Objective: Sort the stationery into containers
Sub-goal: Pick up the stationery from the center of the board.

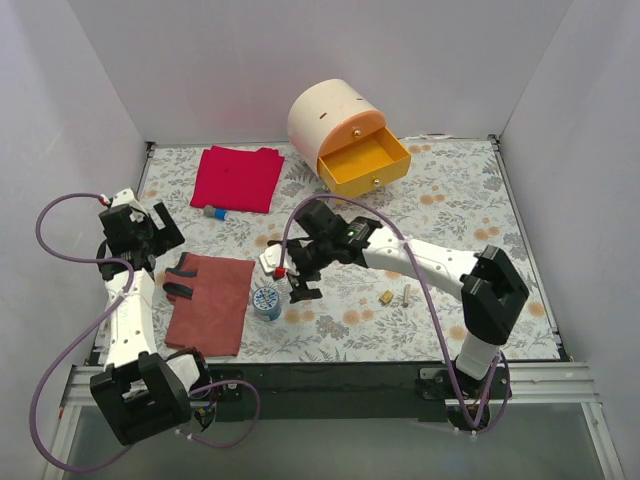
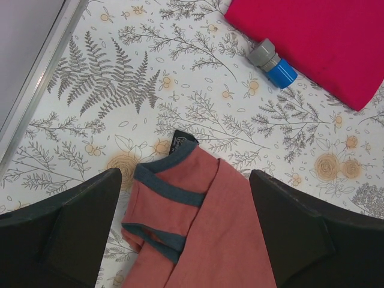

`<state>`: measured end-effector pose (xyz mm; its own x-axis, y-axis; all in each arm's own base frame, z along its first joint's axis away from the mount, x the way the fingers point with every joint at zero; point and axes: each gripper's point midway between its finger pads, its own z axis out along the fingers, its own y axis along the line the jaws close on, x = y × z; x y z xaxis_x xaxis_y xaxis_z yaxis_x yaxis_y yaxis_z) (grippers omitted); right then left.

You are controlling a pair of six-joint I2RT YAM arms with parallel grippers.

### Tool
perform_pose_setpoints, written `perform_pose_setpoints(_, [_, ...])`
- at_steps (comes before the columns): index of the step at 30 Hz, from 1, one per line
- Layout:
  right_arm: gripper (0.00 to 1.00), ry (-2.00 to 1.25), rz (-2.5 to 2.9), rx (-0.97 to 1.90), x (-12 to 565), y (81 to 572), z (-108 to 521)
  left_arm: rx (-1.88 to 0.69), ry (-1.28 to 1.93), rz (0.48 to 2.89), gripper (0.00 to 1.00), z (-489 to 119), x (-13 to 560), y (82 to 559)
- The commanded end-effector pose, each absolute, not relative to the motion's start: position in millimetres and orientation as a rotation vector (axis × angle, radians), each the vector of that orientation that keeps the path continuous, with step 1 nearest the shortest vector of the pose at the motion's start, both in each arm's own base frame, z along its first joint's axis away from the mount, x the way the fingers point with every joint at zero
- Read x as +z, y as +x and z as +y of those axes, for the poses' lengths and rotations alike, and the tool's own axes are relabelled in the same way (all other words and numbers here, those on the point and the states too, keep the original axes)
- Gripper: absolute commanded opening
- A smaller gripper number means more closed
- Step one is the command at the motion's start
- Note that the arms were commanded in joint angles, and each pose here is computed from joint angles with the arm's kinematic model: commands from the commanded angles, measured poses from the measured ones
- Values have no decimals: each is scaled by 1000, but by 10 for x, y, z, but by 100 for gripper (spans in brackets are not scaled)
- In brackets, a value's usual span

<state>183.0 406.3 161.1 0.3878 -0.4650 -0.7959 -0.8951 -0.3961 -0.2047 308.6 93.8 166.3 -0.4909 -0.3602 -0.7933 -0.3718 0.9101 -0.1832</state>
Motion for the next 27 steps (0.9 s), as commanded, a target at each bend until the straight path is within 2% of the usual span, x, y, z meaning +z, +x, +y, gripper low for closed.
perform_pose_setpoints(1, [98, -2138, 1022, 800, 1573, 1690, 4327, 68, -534, 2084, 89, 985, 1793, 2983])
perform_pose_setpoints(12, [98, -2224, 1108, 909, 1337, 1669, 4702, 28, -575, 2087, 89, 867, 1854, 2848])
perform_pose_setpoints(27, [98, -2332, 1139, 932, 983, 1577, 4628, 23, -561, 2095, 89, 853, 1852, 2846])
